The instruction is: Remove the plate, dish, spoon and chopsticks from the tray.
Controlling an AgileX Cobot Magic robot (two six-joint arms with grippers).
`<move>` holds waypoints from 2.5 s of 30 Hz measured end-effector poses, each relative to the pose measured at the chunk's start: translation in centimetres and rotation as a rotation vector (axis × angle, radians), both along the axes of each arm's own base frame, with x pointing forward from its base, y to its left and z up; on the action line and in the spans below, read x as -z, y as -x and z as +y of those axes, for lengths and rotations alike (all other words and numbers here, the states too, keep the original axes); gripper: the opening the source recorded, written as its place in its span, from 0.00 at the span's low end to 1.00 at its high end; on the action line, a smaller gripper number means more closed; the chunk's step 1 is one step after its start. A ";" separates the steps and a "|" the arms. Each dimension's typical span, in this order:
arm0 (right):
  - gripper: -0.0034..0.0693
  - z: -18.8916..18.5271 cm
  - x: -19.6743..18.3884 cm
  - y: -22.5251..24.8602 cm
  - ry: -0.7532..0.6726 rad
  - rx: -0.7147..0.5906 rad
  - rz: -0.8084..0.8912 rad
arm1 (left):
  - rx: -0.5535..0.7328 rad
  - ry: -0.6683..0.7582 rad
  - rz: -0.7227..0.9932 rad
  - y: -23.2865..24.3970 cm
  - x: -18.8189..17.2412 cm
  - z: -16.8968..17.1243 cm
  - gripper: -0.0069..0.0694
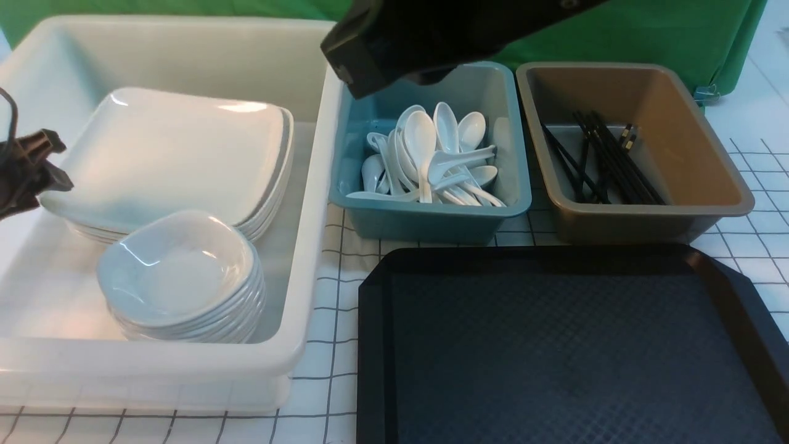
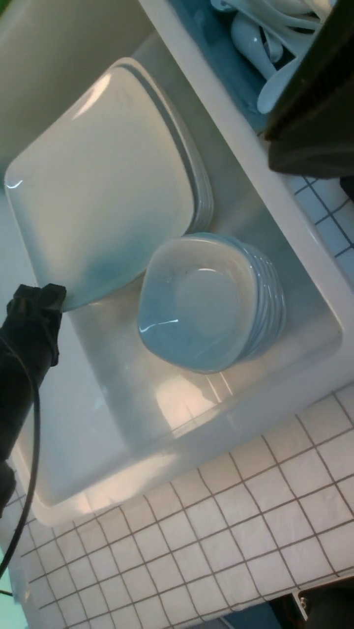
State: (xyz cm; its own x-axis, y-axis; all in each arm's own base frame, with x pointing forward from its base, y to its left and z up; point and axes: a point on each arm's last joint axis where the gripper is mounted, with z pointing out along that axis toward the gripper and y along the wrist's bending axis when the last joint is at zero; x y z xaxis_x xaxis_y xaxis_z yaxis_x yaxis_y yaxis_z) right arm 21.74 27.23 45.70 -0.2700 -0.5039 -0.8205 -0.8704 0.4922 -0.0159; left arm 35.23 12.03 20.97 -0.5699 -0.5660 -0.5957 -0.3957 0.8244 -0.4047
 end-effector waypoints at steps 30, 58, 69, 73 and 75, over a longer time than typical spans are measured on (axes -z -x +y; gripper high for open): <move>0.06 -9.1 -6.1 1.6 0.160 0.441 -0.248 | 0.718 -0.424 -0.388 19.0 -16.2 -15.0 0.09; 0.06 -27.6 9.9 18.4 -0.689 0.487 -0.544 | 0.571 -0.414 -0.681 32.1 -9.5 -14.9 0.09; 0.08 -27.6 9.9 18.6 -0.715 0.477 -0.530 | 0.552 -0.393 -0.710 32.1 -9.7 -14.9 0.09; 0.09 -27.6 9.9 18.6 -0.717 0.474 -0.530 | 0.552 -0.396 -0.709 32.1 -9.7 -14.9 0.09; 0.10 -27.6 9.9 18.6 -0.717 0.474 -0.530 | 0.551 -0.405 -0.706 32.1 -9.7 -14.9 0.09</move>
